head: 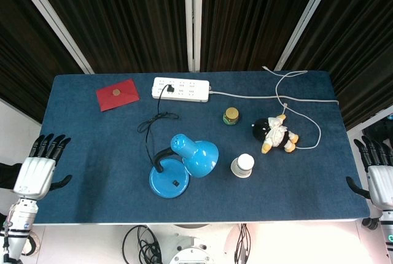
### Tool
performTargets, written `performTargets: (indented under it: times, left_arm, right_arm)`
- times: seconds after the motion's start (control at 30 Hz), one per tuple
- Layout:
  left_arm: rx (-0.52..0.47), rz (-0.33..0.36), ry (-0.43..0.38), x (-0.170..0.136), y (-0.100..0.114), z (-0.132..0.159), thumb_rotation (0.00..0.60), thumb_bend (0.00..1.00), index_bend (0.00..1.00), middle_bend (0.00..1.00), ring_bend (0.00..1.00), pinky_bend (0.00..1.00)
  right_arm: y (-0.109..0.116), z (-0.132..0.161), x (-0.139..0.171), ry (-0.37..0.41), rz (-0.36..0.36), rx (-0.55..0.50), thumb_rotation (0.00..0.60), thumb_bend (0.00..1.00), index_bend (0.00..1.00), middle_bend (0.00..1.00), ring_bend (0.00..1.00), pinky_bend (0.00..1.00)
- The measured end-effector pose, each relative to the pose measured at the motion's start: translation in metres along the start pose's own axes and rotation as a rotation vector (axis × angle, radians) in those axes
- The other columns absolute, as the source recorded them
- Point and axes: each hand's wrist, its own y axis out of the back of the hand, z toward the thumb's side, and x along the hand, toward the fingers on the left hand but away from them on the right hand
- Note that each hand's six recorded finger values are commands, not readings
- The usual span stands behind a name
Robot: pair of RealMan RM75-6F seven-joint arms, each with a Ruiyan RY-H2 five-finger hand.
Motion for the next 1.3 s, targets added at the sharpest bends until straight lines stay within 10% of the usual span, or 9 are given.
performTargets:
  times: [0.13,0.2,0.27,0.4,0.93,1.3]
  left_arm:
    - [-0.009,0.02,-0.022,-0.001,0.003,0.004,0.6,0.17,0.12,0.3,0.24,0.2]
    - [-0.01,0.052,-0.037,-0.001,0.007,0.007,0.6,0.2,0.18,0.62,0.61,0.54]
    - [-0.023,0.091,-0.067,-0.003,0.012,0.011,0.6,0.24,0.23,0.79,0.78,0.75]
    - [-0.084,0.082,-0.124,-0.008,0.009,0.02,0.6,0.29,0.26,0.84,0.84,0.82]
    - [-0.097,-0.334,-0.493,-0.017,-0.063,0.118,0.6,0.37,0.26,0.85,0.85,0.83]
    - [-0.081,-0.294,-0.668,0.006,-0.075,0.199,0.6,0.37,0.13,0.85,0.85,0.84]
  right_arm:
    - [-0.003,-0.001,0.005,-0.003,0.006,0.0,0.6,0.19,0.0,0.0,0.0,0.0]
    - [-0.003,-0.001,0.007,-0.004,0.004,0.0,0.6,0.19,0.0,0.0,0.0,0.0]
    - [-0.001,0.0,0.008,-0.002,-0.003,-0.002,0.6,0.19,0.0,0.0,0.0,0.0]
    - [0.002,0.004,0.006,0.004,-0.011,-0.006,0.6,0.19,0.0,0.0,0.0,0.0]
    - [-0.008,0.003,0.003,-0.01,0.024,-0.01,0.6,0.19,0.0,0.0,0.0,0.0]
    - [-0.006,-0.011,0.001,-0.043,0.021,-0.03,0.6,0.21,0.0,0.0,0.0,0.0]
